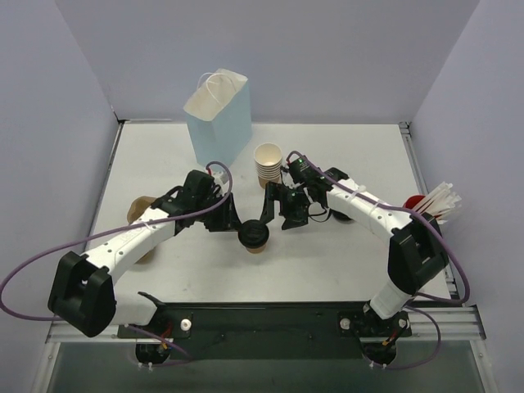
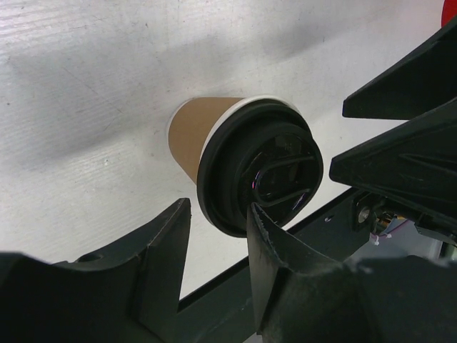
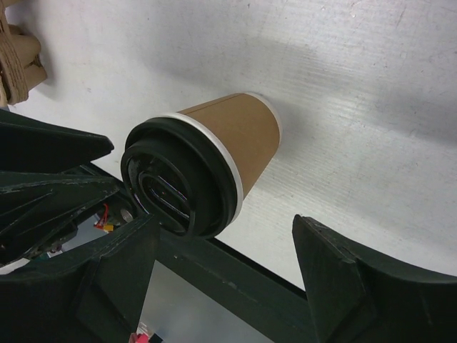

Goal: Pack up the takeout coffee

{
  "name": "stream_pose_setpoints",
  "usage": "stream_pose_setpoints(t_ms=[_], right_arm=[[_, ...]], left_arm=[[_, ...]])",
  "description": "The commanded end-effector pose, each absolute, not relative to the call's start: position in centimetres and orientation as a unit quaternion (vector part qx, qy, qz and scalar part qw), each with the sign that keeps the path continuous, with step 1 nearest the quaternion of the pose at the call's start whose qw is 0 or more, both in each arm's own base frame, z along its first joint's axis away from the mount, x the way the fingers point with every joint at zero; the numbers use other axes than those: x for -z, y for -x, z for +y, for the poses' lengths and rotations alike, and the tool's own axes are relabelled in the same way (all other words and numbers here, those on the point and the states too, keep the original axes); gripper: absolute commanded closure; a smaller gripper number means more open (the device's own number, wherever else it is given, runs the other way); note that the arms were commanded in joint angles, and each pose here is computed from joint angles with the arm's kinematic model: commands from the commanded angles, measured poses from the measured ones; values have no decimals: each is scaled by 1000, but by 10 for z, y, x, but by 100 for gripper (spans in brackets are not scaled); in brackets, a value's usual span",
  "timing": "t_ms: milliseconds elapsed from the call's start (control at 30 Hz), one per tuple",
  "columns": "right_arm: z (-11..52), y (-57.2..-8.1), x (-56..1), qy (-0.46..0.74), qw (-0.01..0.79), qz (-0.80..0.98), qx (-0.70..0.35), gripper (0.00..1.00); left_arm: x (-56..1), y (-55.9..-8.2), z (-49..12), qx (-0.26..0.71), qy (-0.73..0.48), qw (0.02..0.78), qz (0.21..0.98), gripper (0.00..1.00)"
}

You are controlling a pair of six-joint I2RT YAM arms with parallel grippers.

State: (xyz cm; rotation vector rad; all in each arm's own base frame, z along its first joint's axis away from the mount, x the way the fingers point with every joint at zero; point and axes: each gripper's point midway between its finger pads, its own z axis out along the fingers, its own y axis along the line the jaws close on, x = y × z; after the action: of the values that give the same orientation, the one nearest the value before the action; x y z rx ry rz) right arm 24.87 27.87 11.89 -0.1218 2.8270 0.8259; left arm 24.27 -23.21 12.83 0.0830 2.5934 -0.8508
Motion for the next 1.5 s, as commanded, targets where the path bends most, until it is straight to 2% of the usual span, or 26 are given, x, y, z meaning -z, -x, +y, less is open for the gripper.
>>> stream_pose_setpoints(t_ms=[0, 567, 1000, 1467], right_arm=[[284, -247, -125, 55, 92, 951, -290, 26], [276, -241, -118, 70, 89, 956, -269, 37], [273, -234, -120, 86, 90, 956, -267, 34], [277, -239, -108, 94, 82, 959, -256, 48]], left_arm=[[-132, -248, -246, 328, -41, 214, 919, 55], [-114, -245, -255, 310, -53, 205, 927, 58], [-124, -252, -251, 294, -53, 225, 928, 53], [-125, -250, -247, 286, -56, 227, 929, 53]])
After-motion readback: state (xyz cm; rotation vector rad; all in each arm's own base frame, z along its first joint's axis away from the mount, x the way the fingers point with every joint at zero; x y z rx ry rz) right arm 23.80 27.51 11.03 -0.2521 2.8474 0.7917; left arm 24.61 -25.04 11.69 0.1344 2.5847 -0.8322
